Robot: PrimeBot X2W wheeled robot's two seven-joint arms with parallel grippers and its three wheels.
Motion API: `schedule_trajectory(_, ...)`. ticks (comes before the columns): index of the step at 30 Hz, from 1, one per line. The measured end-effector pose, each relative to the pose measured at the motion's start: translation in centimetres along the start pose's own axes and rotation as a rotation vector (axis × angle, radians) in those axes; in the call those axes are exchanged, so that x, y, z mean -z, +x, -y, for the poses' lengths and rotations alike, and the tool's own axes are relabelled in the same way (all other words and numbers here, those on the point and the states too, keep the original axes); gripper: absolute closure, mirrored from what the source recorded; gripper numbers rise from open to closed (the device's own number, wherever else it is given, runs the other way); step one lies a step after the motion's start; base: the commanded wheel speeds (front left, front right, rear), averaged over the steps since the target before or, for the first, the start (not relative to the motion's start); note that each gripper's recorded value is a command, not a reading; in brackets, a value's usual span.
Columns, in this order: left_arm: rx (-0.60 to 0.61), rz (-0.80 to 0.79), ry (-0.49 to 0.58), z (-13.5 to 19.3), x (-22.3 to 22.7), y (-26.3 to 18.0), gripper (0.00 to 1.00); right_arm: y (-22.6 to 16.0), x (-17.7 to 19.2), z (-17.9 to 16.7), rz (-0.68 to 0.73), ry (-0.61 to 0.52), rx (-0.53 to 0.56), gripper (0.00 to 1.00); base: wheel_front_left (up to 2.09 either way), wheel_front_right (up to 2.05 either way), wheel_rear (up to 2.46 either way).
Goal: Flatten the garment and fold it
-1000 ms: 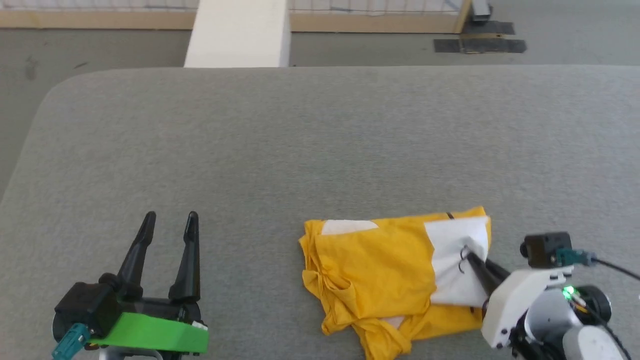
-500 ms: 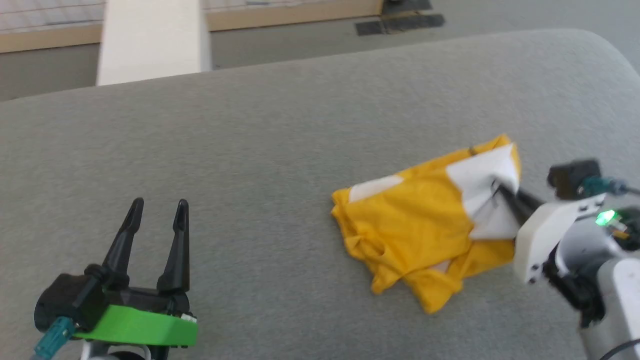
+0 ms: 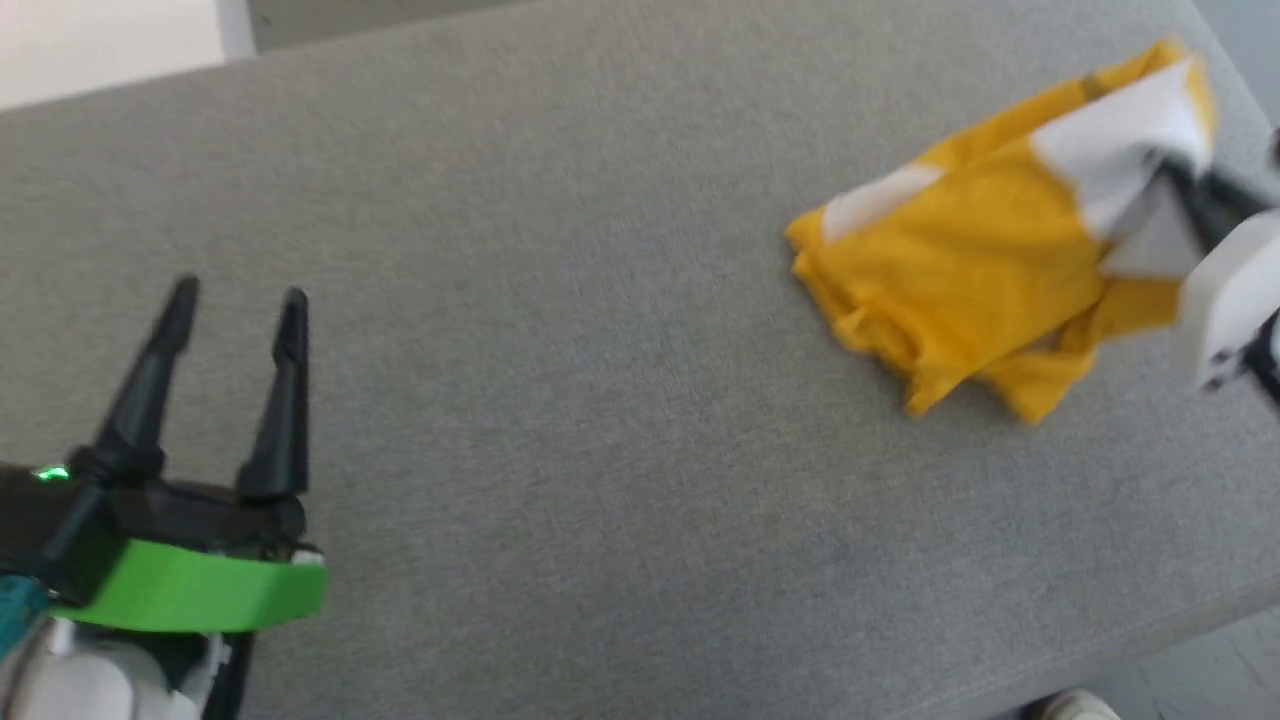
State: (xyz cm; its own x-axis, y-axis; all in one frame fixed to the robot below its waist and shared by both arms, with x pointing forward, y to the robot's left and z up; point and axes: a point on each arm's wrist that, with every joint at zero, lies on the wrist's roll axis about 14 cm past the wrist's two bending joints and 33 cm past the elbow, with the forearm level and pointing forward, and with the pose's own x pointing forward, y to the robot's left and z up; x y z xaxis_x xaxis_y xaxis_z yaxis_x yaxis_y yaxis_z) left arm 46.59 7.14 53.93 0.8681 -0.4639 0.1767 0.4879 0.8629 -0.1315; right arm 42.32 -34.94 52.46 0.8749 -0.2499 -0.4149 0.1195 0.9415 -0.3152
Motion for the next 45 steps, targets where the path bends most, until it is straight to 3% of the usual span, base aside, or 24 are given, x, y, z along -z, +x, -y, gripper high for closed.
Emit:
schedule_trajectory(10, 0.051, -0.016, 0.033, -1.4, 2.9, 3.4, 0.00, 3.0, 1.7, 8.5, -0.104, -0.116, 0.244, 1.00, 0.00, 0.00, 0.00)
schedule_trajectory(16, 0.057, -0.069, 0.023, -2.2, 5.8, 3.9, 0.00, 4.4, 3.1, 11.5, -0.145, -0.183, 0.334, 1.00, 0.00, 0.00, 0.00)
schedule_trajectory(26, 0.046, -0.098, 0.008, -3.3, 8.6, 4.1, 0.00, 6.7, 6.1, 12.7, -0.212, -0.266, 0.379, 1.00, 0.00, 0.00, 0.00)
schedule_trajectory(35, 0.048, -0.064, -0.014, -3.5, 8.3, 4.1, 0.00, 7.8, 9.6, 12.5, -0.288, -0.229, 0.380, 1.00, 0.00, 0.00, 0.00)
schedule_trajectory(39, 0.018, -0.031, -0.014, -4.0, 7.6, 4.0, 0.00, 7.9, 10.3, 12.6, -0.304, -0.219, 0.380, 0.60, 0.00, 0.00, 0.00)
schedule_trajectory(40, 0.011, -0.023, -0.013, -4.1, 7.4, 4.0, 0.00, 8.0, 10.3, 12.6, -0.301, -0.219, 0.380, 0.20, 0.00, 0.00, 0.00)
schedule_trajectory(41, -0.010, -0.004, -0.022, -4.3, 6.8, 3.9, 0.00, 8.1, 9.7, 13.1, -0.285, -0.223, 0.385, 0.00, 0.00, 0.00, 0.00)
schedule_trajectory(45, -0.019, 0.011, -0.025, -4.2, 6.2, 3.6, 0.00, 7.7, 9.2, 13.8, -0.278, -0.226, 0.393, 0.00, 0.00, 0.00, 0.00)
